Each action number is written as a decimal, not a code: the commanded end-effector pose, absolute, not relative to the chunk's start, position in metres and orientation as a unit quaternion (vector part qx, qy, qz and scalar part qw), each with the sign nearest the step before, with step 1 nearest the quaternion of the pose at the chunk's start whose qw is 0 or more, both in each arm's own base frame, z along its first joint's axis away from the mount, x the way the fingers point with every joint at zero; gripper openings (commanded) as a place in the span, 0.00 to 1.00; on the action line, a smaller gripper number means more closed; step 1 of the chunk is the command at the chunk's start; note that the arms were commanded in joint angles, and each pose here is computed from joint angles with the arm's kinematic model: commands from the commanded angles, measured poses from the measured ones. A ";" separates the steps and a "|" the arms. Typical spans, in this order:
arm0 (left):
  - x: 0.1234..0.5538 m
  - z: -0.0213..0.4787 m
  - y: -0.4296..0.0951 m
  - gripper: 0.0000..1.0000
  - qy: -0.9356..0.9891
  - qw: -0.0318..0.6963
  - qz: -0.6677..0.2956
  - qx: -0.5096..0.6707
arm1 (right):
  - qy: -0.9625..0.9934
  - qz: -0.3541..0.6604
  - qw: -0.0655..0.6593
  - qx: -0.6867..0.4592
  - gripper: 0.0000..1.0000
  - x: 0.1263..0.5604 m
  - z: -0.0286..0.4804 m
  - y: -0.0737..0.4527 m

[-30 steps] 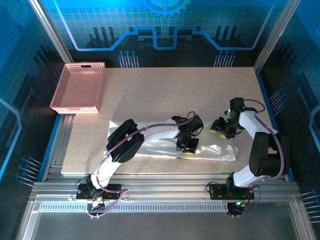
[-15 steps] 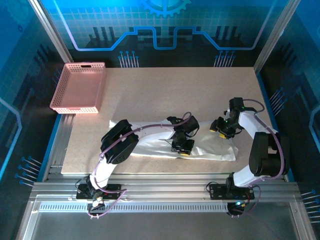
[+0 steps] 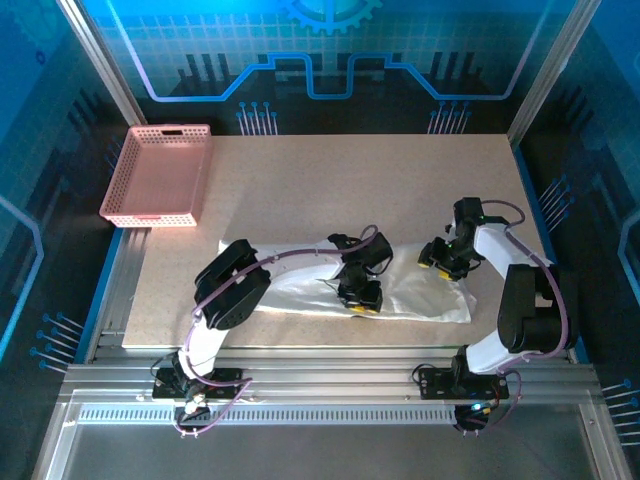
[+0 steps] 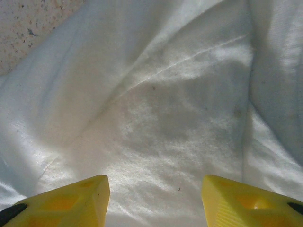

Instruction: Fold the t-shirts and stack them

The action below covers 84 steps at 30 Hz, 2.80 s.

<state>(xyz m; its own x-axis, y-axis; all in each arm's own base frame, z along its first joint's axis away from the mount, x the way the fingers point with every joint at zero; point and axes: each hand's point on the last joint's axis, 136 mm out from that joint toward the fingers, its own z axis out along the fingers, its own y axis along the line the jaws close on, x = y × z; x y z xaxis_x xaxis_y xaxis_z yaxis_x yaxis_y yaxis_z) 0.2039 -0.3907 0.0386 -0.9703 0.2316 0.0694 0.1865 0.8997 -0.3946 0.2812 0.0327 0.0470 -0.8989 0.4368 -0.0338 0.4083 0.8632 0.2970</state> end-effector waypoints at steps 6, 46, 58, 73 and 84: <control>0.229 0.133 -0.372 0.57 -0.958 -0.018 0.273 -0.086 | 0.963 0.147 0.097 0.203 0.56 0.294 0.073 0.038; 0.294 0.096 -0.110 0.63 -0.942 -0.172 0.162 0.238 | 0.980 0.089 -0.003 0.177 0.55 0.258 0.010 0.081; 0.312 0.044 -0.082 0.51 -0.941 -0.118 0.127 0.290 | 0.981 0.089 0.003 0.174 0.55 0.270 0.013 0.081; 0.270 0.019 -0.037 0.59 -0.938 -0.088 0.050 0.330 | 0.978 0.036 -0.020 0.205 0.55 0.279 0.006 0.065; 0.277 0.018 -0.035 0.59 -0.929 -0.088 0.067 0.352 | 0.974 0.000 0.003 0.227 0.56 0.360 0.008 0.058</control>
<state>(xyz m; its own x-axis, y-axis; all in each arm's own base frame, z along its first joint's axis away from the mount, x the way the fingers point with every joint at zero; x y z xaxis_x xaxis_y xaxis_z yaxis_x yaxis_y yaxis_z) 0.2738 -0.0417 0.0188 -0.7674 -0.6294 -0.1219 -0.6045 0.7738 -0.1896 0.3353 0.0733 0.0169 -0.9144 0.4039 0.0264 0.4048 0.9129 0.0520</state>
